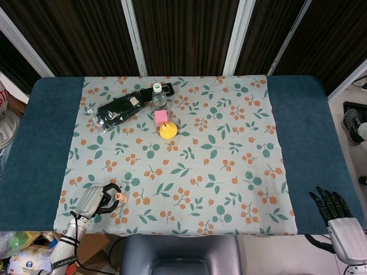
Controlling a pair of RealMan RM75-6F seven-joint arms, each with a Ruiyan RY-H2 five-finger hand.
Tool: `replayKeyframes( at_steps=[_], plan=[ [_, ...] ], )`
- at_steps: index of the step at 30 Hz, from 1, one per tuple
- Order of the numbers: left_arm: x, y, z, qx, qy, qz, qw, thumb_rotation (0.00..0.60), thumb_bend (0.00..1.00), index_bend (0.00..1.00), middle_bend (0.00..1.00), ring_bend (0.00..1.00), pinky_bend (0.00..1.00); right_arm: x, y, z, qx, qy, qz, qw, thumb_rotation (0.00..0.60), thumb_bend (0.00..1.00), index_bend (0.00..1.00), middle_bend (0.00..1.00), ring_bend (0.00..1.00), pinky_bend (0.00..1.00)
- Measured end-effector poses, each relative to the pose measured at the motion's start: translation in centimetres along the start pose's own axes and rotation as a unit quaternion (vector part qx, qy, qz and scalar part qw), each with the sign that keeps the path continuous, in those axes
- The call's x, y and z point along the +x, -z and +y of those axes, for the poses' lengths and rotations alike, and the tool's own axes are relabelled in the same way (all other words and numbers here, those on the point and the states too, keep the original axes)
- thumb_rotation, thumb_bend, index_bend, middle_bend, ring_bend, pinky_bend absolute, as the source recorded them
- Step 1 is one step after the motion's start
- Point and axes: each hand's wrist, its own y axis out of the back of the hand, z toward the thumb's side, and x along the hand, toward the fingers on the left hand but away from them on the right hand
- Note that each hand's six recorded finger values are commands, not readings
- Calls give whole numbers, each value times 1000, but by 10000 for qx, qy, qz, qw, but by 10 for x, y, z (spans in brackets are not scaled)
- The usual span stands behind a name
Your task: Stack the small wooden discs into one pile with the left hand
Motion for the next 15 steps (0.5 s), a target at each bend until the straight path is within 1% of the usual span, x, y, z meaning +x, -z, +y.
replayKeyframes(
  at_steps=[4, 9, 12, 15],
  plan=[
    [-1, 1, -1, 13, 20, 10, 10000, 600, 398, 351, 1000, 1000, 1000, 0, 0, 0, 1, -1, -1, 10000, 600, 101, 0, 0, 0, 0],
    [-1, 0, 0, -24, -20, -11, 10000, 600, 399, 329, 1000, 1000, 1000, 1, 0, 1, -4, 17, -7, 10000, 600, 102, 0, 0, 0, 0],
    [-3, -4, 4, -87, -100, -97, 9999, 600, 399, 319, 1000, 1000, 1000, 1, 1, 1, -2, 16, -16, 10000, 600, 102, 0, 0, 0, 0],
    [-8, -7, 14, -142, -258, -212, 9993, 600, 398, 309, 1000, 1000, 1000, 1, 1, 1, -4, 17, -18, 10000, 600, 102, 0, 0, 0, 0]
  ],
)
